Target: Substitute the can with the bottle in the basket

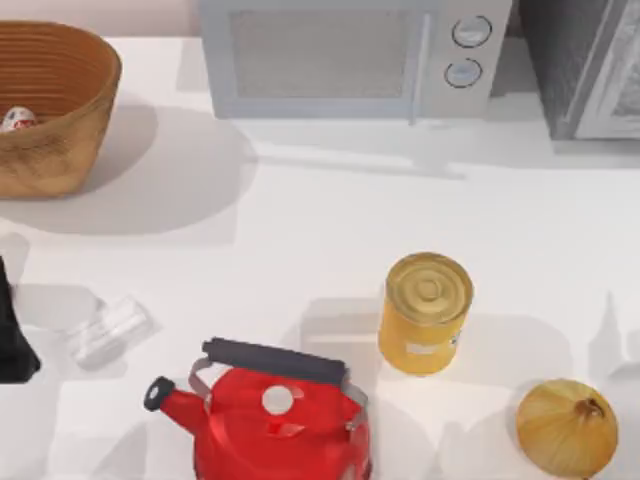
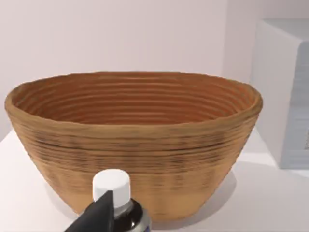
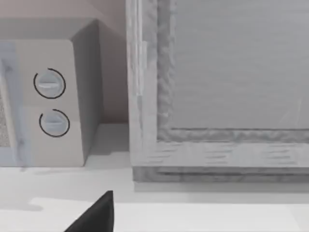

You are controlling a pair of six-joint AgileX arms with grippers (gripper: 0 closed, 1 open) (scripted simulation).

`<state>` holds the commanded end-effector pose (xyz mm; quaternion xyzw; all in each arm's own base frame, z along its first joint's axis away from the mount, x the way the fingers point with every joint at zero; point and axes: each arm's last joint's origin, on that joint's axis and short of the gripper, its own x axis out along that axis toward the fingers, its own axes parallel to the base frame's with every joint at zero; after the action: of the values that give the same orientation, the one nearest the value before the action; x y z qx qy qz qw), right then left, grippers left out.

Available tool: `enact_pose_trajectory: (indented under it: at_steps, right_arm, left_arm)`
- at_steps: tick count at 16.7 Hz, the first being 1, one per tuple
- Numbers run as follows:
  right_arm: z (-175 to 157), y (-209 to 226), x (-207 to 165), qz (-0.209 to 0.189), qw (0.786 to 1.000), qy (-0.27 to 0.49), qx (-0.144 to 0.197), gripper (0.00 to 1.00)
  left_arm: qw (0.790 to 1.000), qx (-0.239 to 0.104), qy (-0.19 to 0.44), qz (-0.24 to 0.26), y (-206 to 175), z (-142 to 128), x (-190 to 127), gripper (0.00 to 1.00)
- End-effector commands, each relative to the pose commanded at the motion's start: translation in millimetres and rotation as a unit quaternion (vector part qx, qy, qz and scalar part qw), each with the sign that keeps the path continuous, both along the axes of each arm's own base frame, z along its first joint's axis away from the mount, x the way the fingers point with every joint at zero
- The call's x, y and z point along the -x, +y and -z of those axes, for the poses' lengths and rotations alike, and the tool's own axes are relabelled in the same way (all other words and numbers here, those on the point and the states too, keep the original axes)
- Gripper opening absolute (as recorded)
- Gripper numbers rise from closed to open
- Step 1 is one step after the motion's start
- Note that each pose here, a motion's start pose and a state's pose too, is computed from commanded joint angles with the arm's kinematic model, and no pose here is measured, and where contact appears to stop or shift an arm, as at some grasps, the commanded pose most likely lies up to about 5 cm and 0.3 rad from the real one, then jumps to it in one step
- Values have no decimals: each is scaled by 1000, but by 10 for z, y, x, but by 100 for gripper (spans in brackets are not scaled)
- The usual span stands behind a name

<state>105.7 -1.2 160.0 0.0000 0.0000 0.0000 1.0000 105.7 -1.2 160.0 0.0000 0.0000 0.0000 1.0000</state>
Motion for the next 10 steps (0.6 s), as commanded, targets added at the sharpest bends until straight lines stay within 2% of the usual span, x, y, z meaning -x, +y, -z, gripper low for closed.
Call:
enact_pose_trajectory:
  at_steps: [3,5,10]
  right_arm:
    - [0,0,0,0,1000,0,0,100]
    - [0,0,0,0,1000,0,0,100]
    - [0,0,0,0,1000,0,0,100]
  left_arm:
    - [1000,0,-2,0,1,-26,3,100]
    - [1000,-1,-10,-2,4,-158,16,100]
    - [1000,-4,-20,-2,15,-904,23,100]
